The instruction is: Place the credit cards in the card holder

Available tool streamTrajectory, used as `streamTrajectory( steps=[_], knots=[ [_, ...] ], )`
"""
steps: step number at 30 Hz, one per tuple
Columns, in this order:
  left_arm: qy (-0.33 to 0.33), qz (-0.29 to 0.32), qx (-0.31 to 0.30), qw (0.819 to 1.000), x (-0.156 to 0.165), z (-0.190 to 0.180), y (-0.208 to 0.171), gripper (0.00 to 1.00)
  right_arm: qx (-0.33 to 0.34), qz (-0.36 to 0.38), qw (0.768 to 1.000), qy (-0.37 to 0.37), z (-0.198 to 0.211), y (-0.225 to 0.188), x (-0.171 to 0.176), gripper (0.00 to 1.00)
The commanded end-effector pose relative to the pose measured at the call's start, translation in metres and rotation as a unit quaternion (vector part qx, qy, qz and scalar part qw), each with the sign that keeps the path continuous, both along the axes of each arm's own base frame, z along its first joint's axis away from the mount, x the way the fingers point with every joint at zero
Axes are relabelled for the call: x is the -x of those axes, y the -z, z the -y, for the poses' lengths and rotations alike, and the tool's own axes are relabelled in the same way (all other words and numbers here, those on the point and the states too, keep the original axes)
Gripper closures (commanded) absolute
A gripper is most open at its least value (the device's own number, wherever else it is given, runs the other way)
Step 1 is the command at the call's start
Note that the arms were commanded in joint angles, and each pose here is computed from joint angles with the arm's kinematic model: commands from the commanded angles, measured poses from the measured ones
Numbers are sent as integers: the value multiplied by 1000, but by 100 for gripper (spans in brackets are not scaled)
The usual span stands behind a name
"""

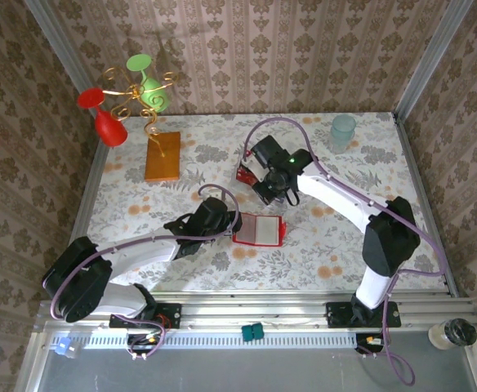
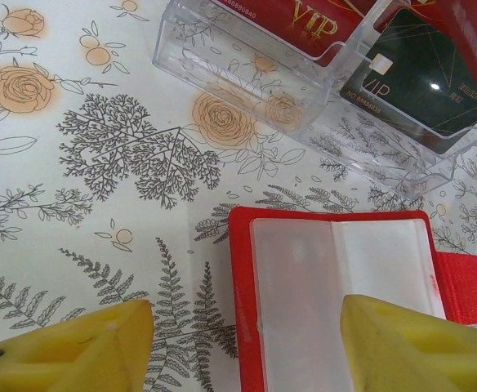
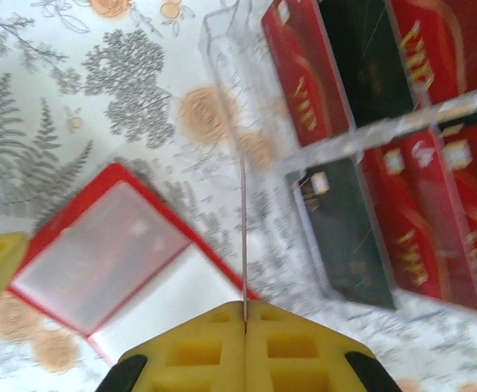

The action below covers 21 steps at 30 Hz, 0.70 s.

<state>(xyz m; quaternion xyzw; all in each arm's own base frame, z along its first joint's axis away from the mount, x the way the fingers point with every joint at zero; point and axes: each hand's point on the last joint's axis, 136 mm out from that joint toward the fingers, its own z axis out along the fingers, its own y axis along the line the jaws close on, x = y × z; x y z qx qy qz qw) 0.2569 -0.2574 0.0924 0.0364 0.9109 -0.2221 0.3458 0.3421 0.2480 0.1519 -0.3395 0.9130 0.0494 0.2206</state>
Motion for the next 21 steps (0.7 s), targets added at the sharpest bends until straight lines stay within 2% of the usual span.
streamTrajectory(
  steps=[1,5,10,21],
  knots=[
    [1,4,-15,1000,2,-9,1,37,-82,-92,990,63,-11,17,32,100],
    [3,5,-29,1000,3,-14,4,37,-134,-134,976,104,-17,38,48,100],
    [12,6,-52,999,5,-17,9,37,-179,-148,964,128,-23,49,56,100],
    [26,3,-78,997,9,-18,19,37,-203,-184,950,148,-28,70,59,100]
  ],
)
